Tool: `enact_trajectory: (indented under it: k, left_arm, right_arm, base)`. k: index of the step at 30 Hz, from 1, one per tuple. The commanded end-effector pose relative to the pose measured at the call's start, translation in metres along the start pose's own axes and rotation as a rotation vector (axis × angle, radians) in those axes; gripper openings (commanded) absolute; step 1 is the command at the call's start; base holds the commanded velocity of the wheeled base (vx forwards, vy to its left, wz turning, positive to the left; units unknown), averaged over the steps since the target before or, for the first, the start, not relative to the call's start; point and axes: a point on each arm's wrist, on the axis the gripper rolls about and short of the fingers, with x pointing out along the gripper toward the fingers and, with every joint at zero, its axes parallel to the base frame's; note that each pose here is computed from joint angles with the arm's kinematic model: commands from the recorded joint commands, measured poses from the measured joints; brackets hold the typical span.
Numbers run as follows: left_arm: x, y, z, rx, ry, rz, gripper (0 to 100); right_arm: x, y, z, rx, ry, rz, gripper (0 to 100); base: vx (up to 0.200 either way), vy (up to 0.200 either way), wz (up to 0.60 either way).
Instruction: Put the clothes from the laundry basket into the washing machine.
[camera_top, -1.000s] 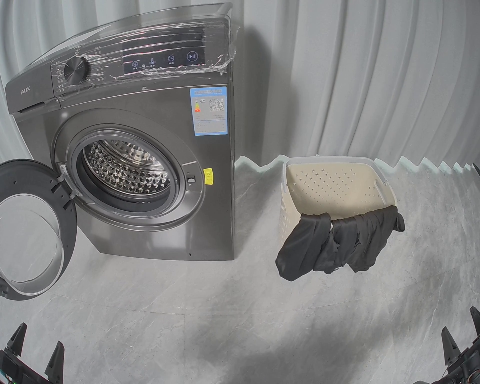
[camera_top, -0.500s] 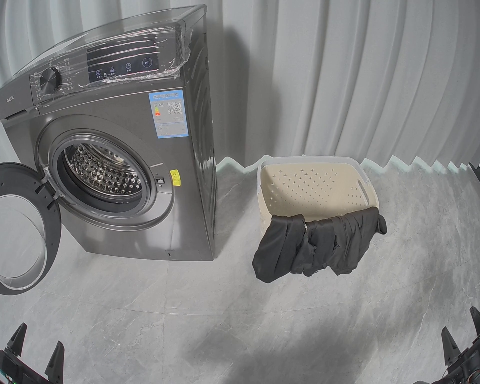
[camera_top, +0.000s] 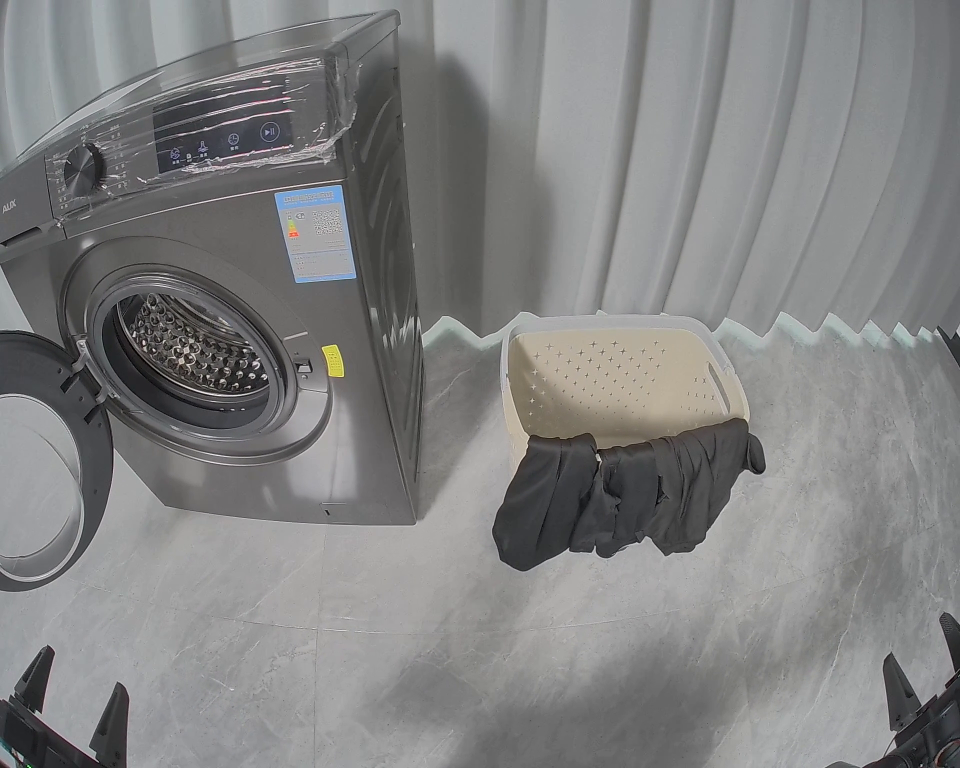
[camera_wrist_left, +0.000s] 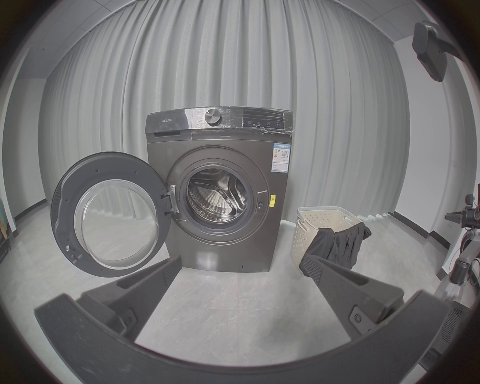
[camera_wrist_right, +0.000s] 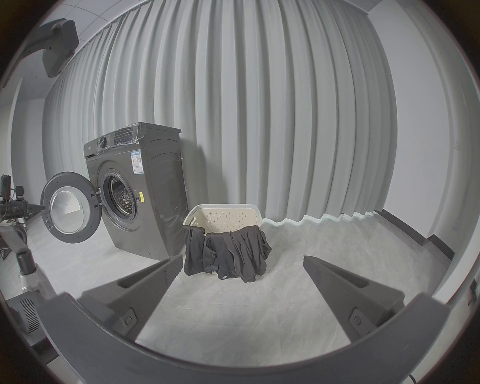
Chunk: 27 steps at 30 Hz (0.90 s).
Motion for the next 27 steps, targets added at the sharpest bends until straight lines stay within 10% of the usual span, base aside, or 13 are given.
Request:
enact_trajectory:
  k: [1, 27]
  left_arm:
    - [0.0, 0.0002, -0.0048, 0.0, 0.0, 0.0, 100]
    - [0.0, 0.0002, -0.0048, 0.0, 0.0, 0.0, 100]
  right_arm:
    - [0.0, 0.0001, -0.0048, 0.0, 0.0, 0.001, 100]
    - [0.0, 0.0001, -0.0048, 0.0, 0.0, 0.001, 100]
  base:
    - [0.0, 0.0, 0.0]
    - [0.046, -0.015, 0.0]
